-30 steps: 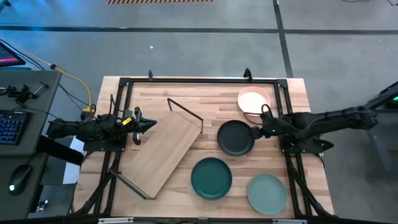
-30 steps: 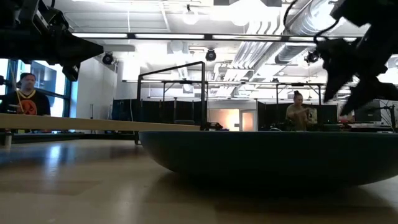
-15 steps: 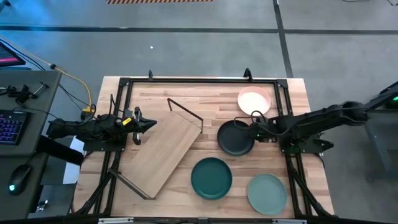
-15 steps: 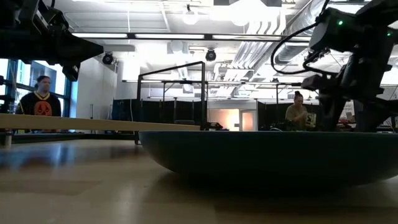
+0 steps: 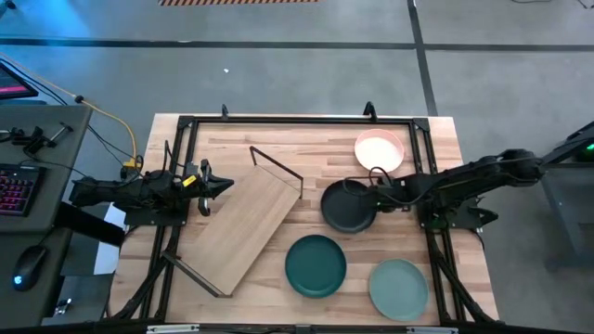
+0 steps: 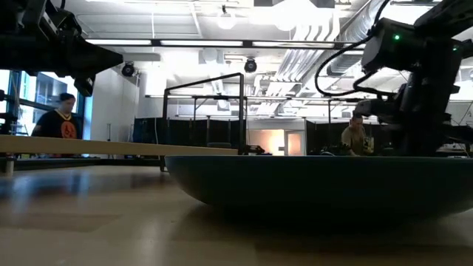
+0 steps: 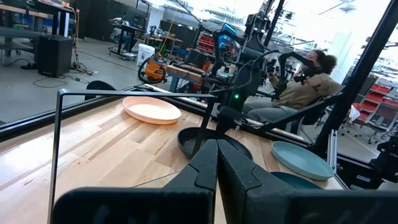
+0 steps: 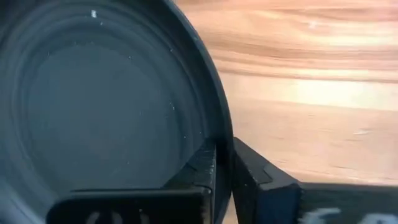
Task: Place and stack plates onto a shelf
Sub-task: Put the black plate on the shelf
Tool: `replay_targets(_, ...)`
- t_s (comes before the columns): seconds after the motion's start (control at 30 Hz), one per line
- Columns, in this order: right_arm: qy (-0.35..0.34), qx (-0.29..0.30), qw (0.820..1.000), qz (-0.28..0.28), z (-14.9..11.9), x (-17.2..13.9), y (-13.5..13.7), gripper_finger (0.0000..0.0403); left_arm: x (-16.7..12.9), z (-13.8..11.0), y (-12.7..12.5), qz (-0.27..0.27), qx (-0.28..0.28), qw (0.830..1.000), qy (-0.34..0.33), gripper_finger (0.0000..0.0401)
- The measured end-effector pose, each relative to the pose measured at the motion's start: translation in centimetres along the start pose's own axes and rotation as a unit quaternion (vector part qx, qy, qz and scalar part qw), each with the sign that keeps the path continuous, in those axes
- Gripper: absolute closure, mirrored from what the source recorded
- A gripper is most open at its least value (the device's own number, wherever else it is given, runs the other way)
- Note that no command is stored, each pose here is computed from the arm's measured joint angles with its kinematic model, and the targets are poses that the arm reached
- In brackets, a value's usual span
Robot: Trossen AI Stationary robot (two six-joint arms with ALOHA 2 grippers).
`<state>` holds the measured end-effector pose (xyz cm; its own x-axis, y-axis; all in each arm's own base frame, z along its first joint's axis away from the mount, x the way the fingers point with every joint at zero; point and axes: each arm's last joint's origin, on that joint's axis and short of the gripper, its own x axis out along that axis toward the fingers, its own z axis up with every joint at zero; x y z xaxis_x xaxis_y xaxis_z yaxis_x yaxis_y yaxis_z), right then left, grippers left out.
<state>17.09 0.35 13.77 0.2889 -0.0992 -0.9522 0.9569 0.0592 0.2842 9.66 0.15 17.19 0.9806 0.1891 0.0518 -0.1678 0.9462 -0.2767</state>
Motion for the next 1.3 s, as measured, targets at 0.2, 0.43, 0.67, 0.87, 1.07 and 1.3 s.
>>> replay_targets(0.2, 0.003, -0.073, 0.996, 0.060, 0.2, -1.9, -0.1, 0.0399, 0.0, 0.0, 0.0, 0.000, 0.000, 1.000, 0.000, 0.0401)
replay_targets(0.43, 0.047, -0.188, 0.968, 0.161, 0.0, -4.8, 0.0, 0.0402, 0.0, 0.0, 0.0, 0.000, 0.000, 1.000, 0.000, 0.0401)
replay_targets(0.67, 0.018, -0.239, 0.952, 0.189, -0.6, -7.2, 1.1, 0.0403, 0.0, 0.0, 0.0, 0.000, 0.000, 1.000, 0.000, 0.0401)
replay_targets(0.87, 0.009, -0.228, 0.940, 0.253, -1.0, -8.4, 2.7, 0.0403, 0.0, 0.0, 0.0, 0.000, 0.000, 1.000, 0.000, 0.0401)
replay_targets(1.07, 0.010, -0.189, 0.934, 0.302, -3.0, -7.6, 5.8, 0.0403, 0.0, 0.0, 0.0, 0.000, 0.000, 1.000, 0.000, 0.0401)
replay_targets(1.3, 0.009, -0.169, 0.942, 0.290, -6.9, -5.6, 11.3, 0.0403, 0.0, 0.0, 0.0, 0.000, 0.000, 1.000, 0.000, 0.0401)
